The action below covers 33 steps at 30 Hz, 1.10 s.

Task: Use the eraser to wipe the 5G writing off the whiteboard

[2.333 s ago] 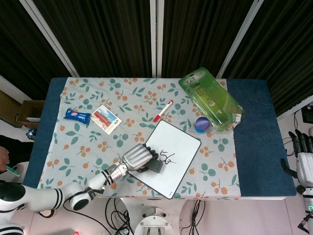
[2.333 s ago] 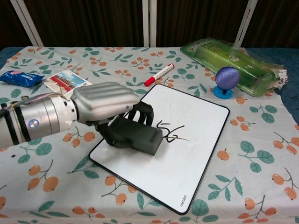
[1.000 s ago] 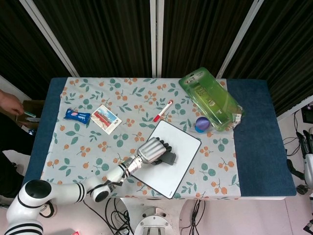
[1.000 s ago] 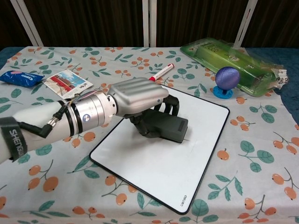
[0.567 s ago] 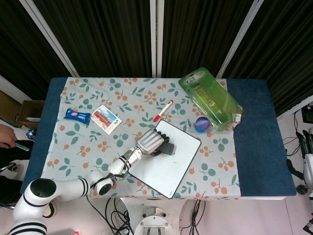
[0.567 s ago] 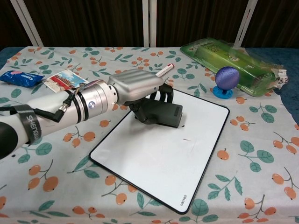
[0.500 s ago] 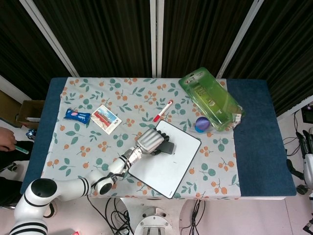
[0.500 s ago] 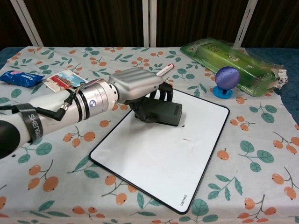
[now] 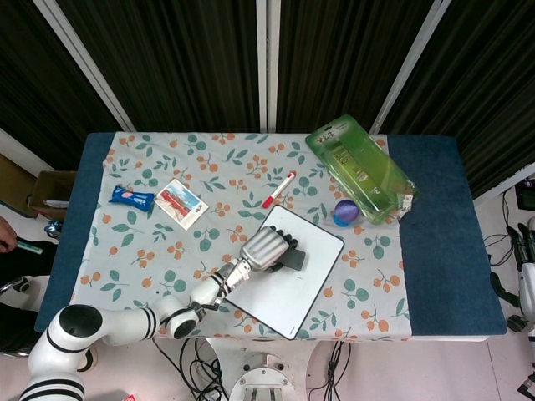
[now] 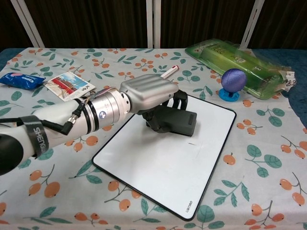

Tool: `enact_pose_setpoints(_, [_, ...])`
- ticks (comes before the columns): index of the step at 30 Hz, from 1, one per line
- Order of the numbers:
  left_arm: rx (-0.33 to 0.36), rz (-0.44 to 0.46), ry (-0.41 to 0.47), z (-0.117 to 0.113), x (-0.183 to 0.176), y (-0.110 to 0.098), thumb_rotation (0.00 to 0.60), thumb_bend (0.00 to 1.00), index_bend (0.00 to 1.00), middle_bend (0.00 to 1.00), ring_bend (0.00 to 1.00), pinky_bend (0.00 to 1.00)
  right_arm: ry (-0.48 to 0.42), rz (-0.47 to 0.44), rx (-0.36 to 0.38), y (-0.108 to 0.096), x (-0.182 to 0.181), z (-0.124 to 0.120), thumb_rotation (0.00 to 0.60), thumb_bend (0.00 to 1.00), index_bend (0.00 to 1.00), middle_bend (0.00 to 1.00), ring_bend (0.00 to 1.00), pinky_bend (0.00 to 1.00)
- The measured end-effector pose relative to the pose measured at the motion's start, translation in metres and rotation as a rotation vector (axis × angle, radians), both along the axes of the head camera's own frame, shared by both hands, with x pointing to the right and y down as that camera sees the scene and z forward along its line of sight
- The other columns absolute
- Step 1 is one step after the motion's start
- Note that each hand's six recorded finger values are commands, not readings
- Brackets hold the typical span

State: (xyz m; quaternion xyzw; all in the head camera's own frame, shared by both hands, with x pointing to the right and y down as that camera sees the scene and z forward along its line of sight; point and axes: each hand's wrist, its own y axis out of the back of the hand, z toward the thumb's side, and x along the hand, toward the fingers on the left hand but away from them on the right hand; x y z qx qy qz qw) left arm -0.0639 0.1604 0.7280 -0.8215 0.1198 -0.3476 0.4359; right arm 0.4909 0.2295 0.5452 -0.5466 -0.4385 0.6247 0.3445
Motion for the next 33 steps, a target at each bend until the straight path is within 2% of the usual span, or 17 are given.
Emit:
enact_pose_setpoints(8, [-0.011, 0.029, 0.023, -0.008, 0.006, 0.013, 0.6, 0.48, 0.59, 0.52, 0.5, 0.58, -0.003, -0.001, 0.002, -0.001, 0.0, 0.0, 0.6, 0.26, 0.0, 0.0, 0.0, 0.0])
enact_pose_setpoints(15, [-0.022, 0.078, 0.032, -0.014, 0.006, 0.032, 0.6, 0.48, 0.59, 0.52, 0.5, 0.58, -0.003, -0.004, 0.004, -0.001, -0.001, 0.0, 0.6, 0.26, 0.0, 0.0, 0.0, 0.0])
enact_pose_setpoints(21, [-0.033, 0.114, 0.051, -0.027, 0.005, 0.043, 0.6, 0.48, 0.61, 0.53, 0.51, 0.58, -0.004, -0.008, 0.009, -0.002, -0.004, -0.002, 0.6, 0.26, 0.0, 0.0, 0.0, 0.0])
enact_pose_setpoints(28, [-0.048, 0.159, 0.025, -0.044, -0.02, 0.053, 0.6, 0.48, 0.61, 0.54, 0.52, 0.59, -0.007, -0.013, 0.011, -0.003, -0.005, -0.003, 0.6, 0.26, 0.0, 0.0, 0.0, 0.0])
enact_pose_setpoints(33, [-0.034, 0.129, -0.016, -0.055, -0.05, 0.043, 0.6, 0.48, 0.61, 0.54, 0.52, 0.59, -0.009, -0.019, 0.011, -0.003, -0.008, -0.003, 0.6, 0.26, 0.0, 0.0, 0.0, 0.0])
